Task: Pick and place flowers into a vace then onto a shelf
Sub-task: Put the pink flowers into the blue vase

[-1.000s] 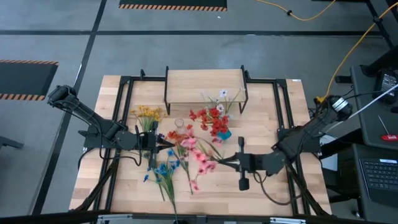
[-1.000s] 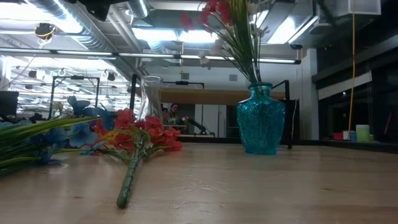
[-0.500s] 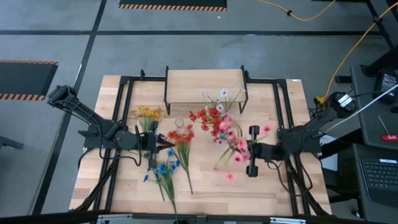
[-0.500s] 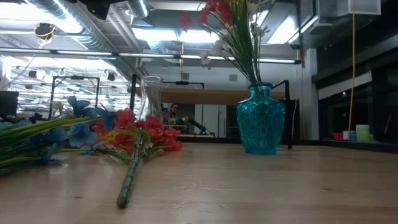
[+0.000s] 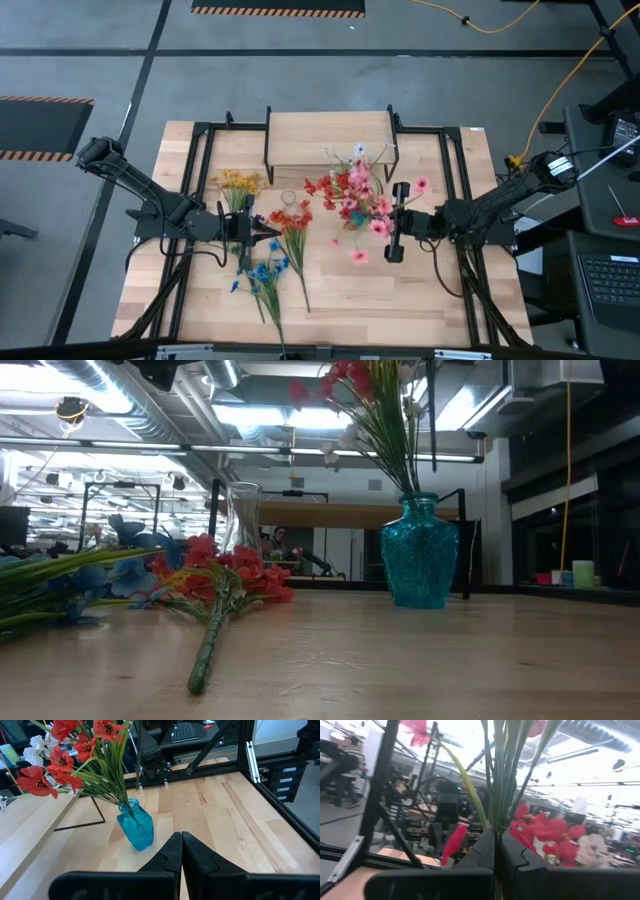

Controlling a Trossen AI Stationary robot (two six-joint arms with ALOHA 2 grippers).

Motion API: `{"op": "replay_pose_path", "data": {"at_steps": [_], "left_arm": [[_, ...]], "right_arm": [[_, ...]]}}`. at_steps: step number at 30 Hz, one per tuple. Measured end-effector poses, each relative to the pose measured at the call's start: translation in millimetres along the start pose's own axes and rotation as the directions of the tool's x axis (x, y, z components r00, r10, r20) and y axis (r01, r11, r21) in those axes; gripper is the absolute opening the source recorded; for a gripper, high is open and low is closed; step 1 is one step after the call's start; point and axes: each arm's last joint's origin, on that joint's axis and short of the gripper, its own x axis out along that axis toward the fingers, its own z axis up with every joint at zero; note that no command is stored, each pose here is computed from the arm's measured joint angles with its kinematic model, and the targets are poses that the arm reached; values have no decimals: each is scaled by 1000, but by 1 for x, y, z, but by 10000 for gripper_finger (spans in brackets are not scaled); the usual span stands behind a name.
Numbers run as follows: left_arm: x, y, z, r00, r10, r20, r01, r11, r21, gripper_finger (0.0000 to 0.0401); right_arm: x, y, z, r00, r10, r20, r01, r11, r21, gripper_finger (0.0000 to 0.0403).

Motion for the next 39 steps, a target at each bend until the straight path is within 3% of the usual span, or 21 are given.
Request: {"op": "replay_pose_path", "data": {"at_steps": [24,39], "left_arm": [[0,0,0,1000,-1,0,1,1000,0,3],[0,0,0,1000,-1,0,1,1000,0,3]], "right_arm": [[17,-9,-39,994,-37,-104,32,998,-45,0],[-29,-17,-59,997,-78,1,78,996,33,0]]}}
